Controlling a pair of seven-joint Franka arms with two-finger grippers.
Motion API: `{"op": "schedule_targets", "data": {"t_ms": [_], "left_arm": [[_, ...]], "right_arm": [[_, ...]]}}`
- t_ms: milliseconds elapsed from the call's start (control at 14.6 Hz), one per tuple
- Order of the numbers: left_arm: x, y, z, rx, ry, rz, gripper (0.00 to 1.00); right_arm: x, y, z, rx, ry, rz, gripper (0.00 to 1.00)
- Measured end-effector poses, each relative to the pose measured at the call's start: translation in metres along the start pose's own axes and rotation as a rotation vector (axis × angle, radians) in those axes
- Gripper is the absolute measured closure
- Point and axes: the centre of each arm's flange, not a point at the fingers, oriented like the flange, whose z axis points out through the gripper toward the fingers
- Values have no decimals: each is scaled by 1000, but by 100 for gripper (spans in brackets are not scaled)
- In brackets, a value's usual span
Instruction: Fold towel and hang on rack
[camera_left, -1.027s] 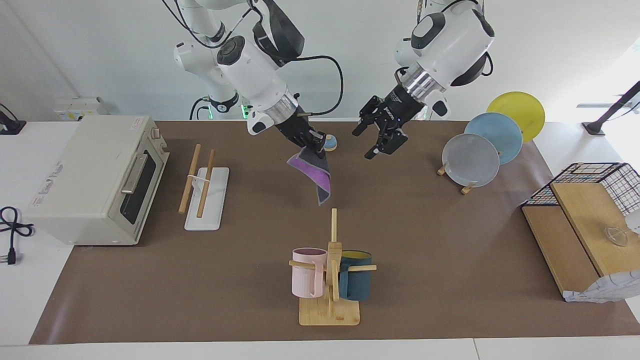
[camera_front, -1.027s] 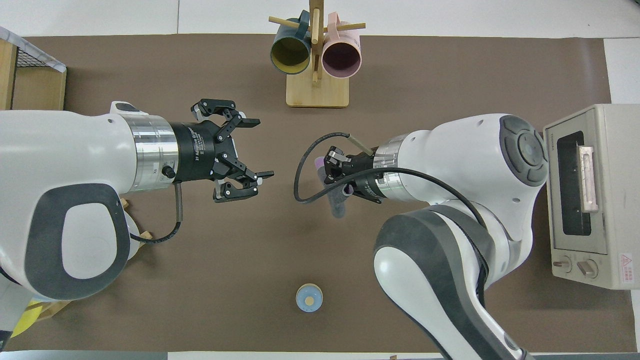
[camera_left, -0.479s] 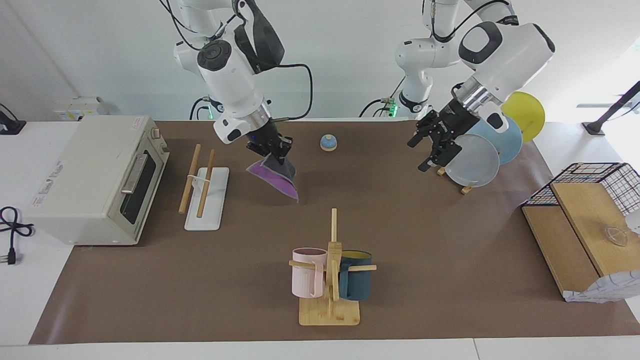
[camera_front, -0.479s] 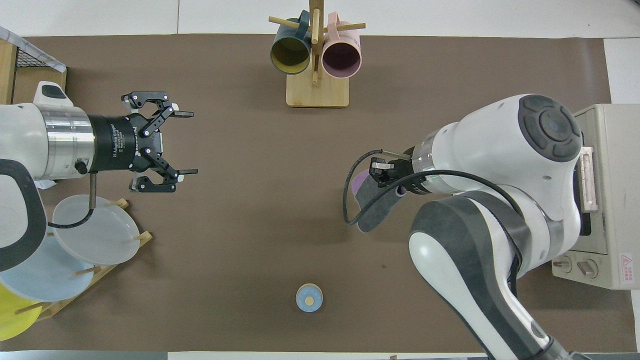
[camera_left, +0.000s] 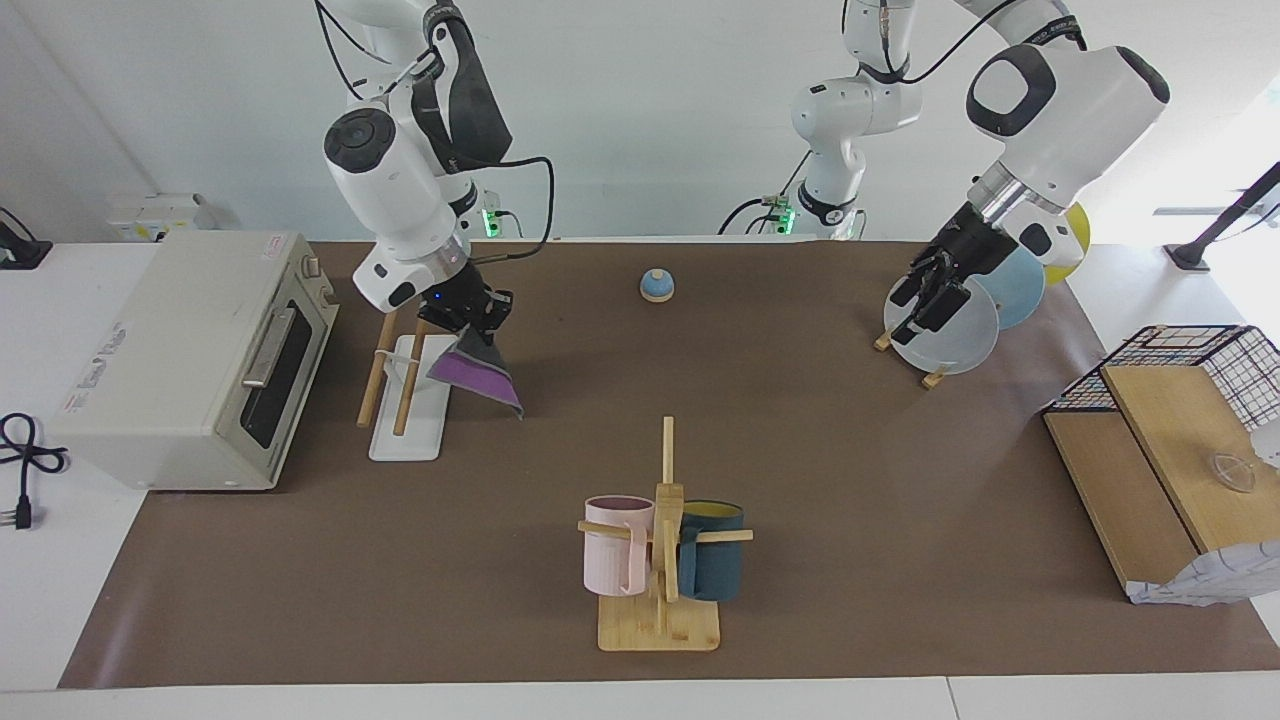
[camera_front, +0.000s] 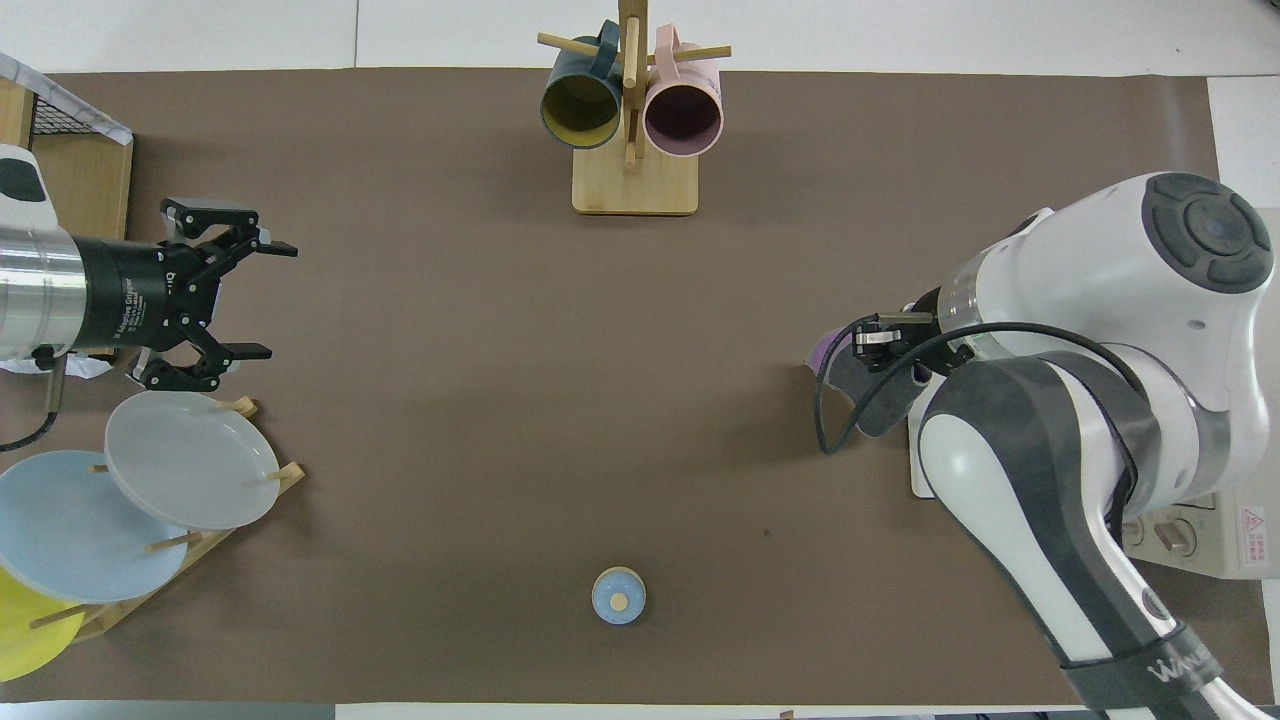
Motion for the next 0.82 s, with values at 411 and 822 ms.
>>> {"op": "schedule_targets", "data": {"t_ms": [411, 822], "left_arm": [[7, -11, 1, 154, 87, 392, 0], [6, -7, -26, 324, 115, 731, 0]], "right_arm": [[0, 59, 3, -82, -5, -99, 98], [6, 123, -3, -121, -10, -165, 98]]}}
